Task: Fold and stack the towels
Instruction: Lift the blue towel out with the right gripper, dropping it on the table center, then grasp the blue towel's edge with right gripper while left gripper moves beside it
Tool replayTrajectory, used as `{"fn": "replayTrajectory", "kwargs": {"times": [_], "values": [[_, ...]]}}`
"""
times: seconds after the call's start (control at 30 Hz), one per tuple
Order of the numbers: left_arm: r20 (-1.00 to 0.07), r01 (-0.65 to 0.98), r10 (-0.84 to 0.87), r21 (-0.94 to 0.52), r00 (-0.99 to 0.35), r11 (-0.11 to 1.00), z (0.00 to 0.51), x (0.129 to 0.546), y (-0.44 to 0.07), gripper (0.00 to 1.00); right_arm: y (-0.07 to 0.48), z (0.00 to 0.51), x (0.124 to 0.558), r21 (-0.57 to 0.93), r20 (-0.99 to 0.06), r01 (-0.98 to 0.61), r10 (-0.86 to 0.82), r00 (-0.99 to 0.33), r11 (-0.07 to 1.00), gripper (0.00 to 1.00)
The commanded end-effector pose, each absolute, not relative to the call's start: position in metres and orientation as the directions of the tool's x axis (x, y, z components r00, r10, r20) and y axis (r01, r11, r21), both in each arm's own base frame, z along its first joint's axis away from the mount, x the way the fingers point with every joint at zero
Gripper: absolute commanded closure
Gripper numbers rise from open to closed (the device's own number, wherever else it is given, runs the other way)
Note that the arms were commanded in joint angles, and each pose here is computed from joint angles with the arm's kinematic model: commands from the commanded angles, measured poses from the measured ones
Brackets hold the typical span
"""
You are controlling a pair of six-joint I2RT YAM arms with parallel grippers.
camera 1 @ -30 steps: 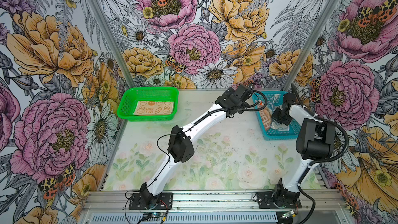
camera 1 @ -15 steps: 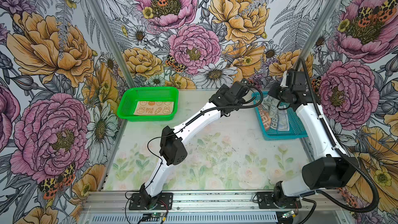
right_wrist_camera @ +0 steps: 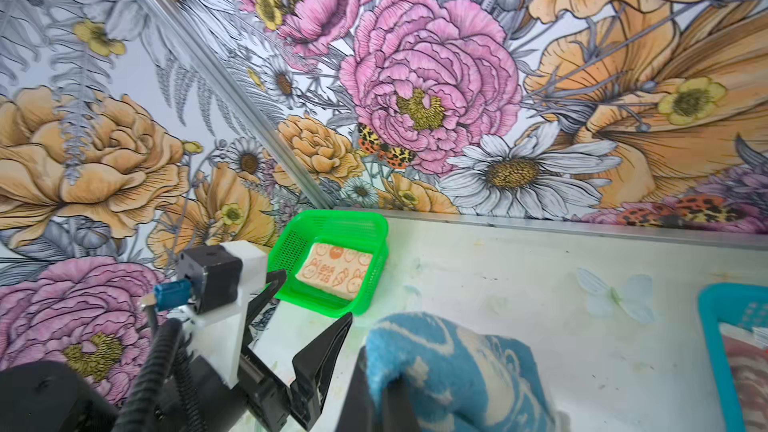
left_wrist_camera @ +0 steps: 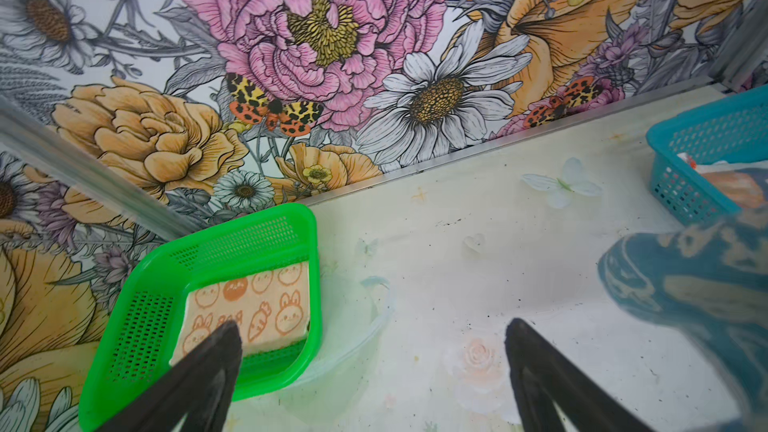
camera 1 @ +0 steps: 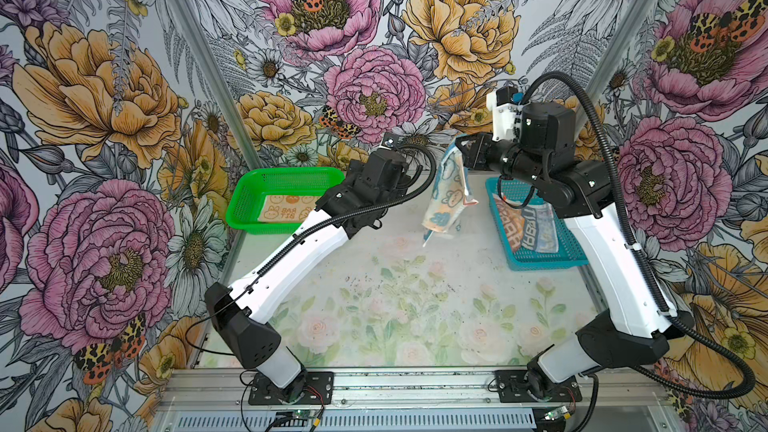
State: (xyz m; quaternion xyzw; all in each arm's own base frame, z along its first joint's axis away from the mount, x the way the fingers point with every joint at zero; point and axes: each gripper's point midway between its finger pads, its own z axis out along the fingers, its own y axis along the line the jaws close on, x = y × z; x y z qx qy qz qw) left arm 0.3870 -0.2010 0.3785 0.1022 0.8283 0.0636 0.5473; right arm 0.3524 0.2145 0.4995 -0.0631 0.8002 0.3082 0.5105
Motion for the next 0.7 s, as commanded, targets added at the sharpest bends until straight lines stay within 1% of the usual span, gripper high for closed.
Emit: {"fn": "replayTrajectory", "kwargs": {"times": [0.0,0.07,0.17,0.23,0.3,0.4,0.47,0.53,0.67], "values": [[-0.923,0.031,0.126,0.123,-0.365,0.992,0.384,0.383,-0.173,0.01,0.212,0.477,0.369,0.443,-0.821,-0.354,0.215,-0.528,0.824,1.00],[-0.920,0.023,0.103,0.102,-0.379,0.994,0.379,0.381,-0.161,0.01,0.204,0.447,0.390,0.458,-0.780,-0.292,0.223,-0.585,0.839,1.00],[-0.907,0.019,0.087,0.087,-0.412,0.996,0.363,0.379,-0.150,0.01,0.195,0.380,0.425,0.468,-0.686,-0.197,0.213,-0.696,0.861,1.00],[-0.891,0.028,0.087,0.084,-0.446,0.996,0.346,0.379,-0.149,0.01,0.191,0.327,0.447,0.447,-0.615,-0.144,0.186,-0.766,0.883,0.95],[-0.873,0.042,0.087,0.077,-0.480,0.996,0.329,0.379,-0.151,0.01,0.181,0.279,0.466,0.395,-0.562,-0.088,0.165,-0.811,0.915,0.90],[-0.842,0.064,0.092,0.068,-0.532,0.996,0.303,0.376,-0.155,0.01,0.163,0.229,0.480,0.327,-0.503,-0.024,0.153,-0.850,0.945,0.70],[-0.821,0.070,0.073,0.040,-0.566,0.997,0.287,0.374,-0.154,0.01,0.155,0.214,0.479,0.283,-0.492,-0.007,0.138,-0.860,0.959,0.56],[-0.795,0.065,0.036,-0.004,-0.605,0.998,0.269,0.372,-0.151,0.01,0.153,0.206,0.472,0.258,-0.482,-0.007,0.123,-0.867,0.966,0.41],[-0.737,0.034,-0.047,-0.094,-0.674,0.995,0.239,0.372,-0.141,0.01,0.164,0.192,0.443,0.232,-0.456,-0.031,0.081,-0.886,0.972,0.21]]}}
